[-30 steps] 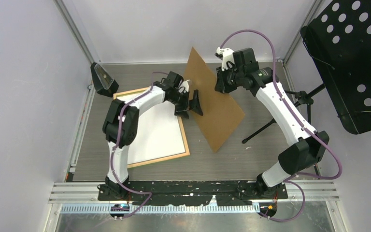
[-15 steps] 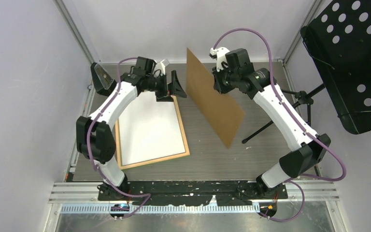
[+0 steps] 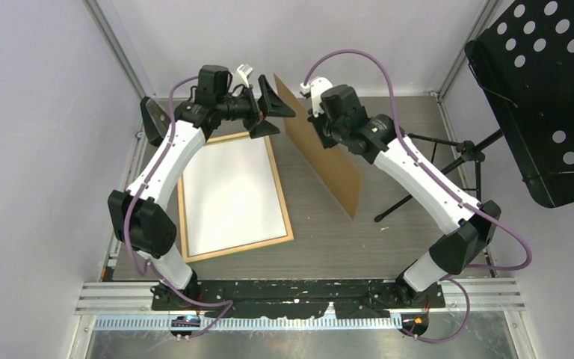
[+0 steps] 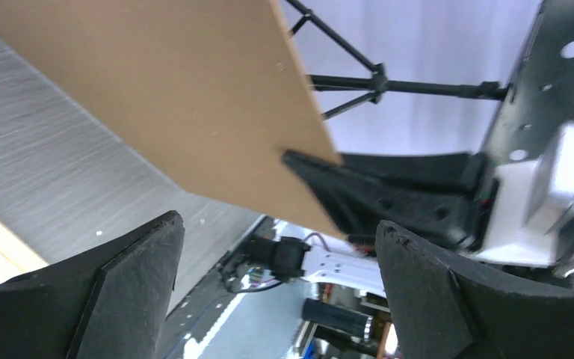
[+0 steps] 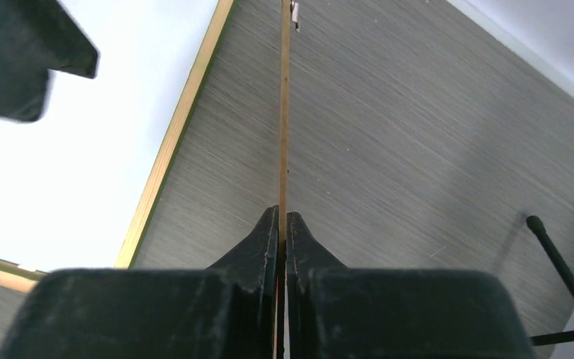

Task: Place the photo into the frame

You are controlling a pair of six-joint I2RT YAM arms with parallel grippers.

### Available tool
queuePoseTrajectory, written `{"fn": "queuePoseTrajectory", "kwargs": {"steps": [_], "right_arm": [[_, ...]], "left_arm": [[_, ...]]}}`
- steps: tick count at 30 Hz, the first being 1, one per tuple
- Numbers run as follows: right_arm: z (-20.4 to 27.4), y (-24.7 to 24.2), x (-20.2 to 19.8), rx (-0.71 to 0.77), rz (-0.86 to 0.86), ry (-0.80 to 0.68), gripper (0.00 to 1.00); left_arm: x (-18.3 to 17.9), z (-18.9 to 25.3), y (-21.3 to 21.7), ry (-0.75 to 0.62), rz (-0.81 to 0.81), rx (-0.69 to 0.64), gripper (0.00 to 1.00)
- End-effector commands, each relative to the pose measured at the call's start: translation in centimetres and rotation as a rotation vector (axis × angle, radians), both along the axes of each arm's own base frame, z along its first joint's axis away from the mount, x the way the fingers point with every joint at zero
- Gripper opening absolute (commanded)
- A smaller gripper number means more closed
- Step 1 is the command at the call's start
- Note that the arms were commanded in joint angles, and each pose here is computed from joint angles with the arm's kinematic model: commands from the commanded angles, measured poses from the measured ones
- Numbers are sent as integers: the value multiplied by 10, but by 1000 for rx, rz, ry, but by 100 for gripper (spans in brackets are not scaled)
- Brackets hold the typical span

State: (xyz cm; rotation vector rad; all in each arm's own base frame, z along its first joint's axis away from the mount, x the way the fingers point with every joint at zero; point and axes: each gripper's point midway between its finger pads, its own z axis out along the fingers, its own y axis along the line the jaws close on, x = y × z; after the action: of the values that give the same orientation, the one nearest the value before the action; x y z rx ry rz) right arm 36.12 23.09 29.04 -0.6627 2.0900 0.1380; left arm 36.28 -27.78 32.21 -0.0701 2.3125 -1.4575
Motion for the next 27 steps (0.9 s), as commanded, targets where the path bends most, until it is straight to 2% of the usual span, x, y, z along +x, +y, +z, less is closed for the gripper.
{"fn": "queuePoseTrajectory", "kwargs": {"steps": [1,9,17,21,27], "right_arm": [[32,11,12,-7,-25,-201,5],[37,24,-1,-195,-26,-370,5],[39,38,-10,-335,-13,-465,5],[36,46,-13,-391,-1,-485,5],[21,57,-14,-444,23,-472,5]], "left_arm": [[11,28,-14,75,2,-146,97],[19,26,-4,125,55,-190,96],[15,5,13,163,102,-181,95],[10,-11,14,201,116,-186,95],[10,-10,14,207,127,-214,94]]}}
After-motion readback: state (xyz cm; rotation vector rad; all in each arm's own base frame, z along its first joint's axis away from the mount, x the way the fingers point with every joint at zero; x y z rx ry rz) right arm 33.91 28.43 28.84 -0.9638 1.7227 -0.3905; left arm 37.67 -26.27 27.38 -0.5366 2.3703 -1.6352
